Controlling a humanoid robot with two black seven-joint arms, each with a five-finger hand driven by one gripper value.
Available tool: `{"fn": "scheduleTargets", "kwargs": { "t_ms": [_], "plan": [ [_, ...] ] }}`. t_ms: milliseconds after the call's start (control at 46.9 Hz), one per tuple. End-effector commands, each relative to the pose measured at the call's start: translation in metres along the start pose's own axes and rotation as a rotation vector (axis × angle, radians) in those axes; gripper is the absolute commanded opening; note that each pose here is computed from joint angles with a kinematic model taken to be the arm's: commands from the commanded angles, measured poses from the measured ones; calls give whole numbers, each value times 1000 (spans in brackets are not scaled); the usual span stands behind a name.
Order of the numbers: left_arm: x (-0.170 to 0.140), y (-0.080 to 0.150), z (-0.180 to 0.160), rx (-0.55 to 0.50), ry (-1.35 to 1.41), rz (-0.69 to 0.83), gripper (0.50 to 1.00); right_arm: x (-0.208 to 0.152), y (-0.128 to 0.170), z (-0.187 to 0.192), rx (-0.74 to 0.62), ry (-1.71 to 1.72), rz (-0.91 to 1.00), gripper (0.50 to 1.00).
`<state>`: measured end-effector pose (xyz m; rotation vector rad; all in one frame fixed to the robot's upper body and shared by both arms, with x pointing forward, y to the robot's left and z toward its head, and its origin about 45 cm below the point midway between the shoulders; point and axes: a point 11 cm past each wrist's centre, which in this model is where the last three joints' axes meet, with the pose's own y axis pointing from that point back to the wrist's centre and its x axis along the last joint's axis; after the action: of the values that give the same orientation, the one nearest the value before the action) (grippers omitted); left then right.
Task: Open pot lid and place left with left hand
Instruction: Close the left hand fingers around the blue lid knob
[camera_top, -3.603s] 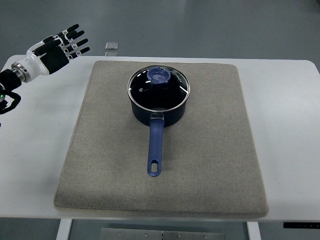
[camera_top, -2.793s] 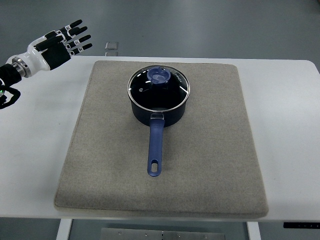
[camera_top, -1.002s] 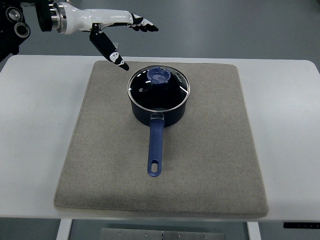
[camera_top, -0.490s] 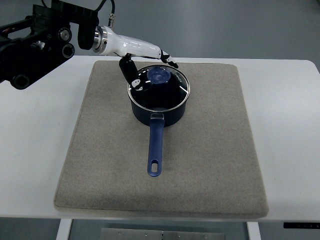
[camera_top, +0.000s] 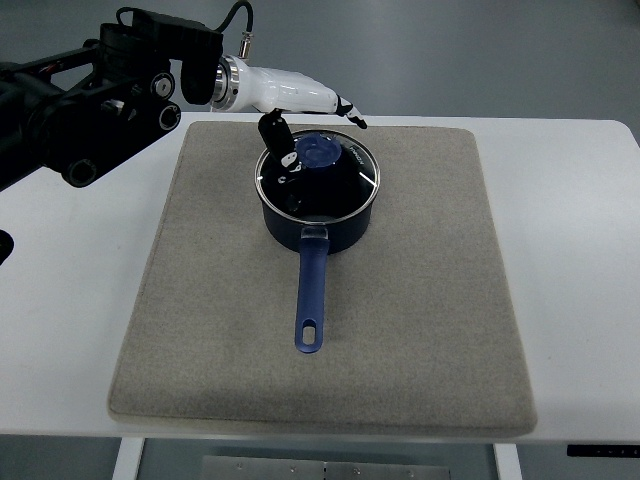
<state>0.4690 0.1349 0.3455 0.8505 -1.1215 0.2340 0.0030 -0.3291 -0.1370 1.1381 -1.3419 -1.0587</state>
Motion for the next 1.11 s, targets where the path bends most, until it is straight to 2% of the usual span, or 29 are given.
{"fn": "scheduleTargets", "kwargs": {
  "t_ms": [0,213,533,640,725,768,832,896,981,1087],
  "plan": [
    [-3,-1,0,2,-5,-12,889,0,0,0,0,1,0,915],
    [-7,-3,-2,20,-36,-28,838,0,0,0,0,-1,0,915],
    [-7,-4,-1,16,-36,-27,812,0,0,0,0,-1,0,915],
    [-7,-4,-1,16,-36,-27,771,0,0,0,0,1,0,915],
    [-7,-3,-1,19,-37,-29,709,0,0,0,0,-1,0,915],
    [-7,-3,-1,18,-36,-29,699,0,0,0,0,-1,0,915],
    [-7,-3,-1,19,-37,-29,622,0,0,0,0,-1,0,915],
    [-7,-3,-1,17,-36,-29,581,0,0,0,0,1,0,915],
    [-6,-3,0,15,-36,-27,500,0,0,0,0,-1,0,915],
    [-4,-3,0,14,-35,-21,500,0,0,0,0,-1,0,915]
  ]
}}
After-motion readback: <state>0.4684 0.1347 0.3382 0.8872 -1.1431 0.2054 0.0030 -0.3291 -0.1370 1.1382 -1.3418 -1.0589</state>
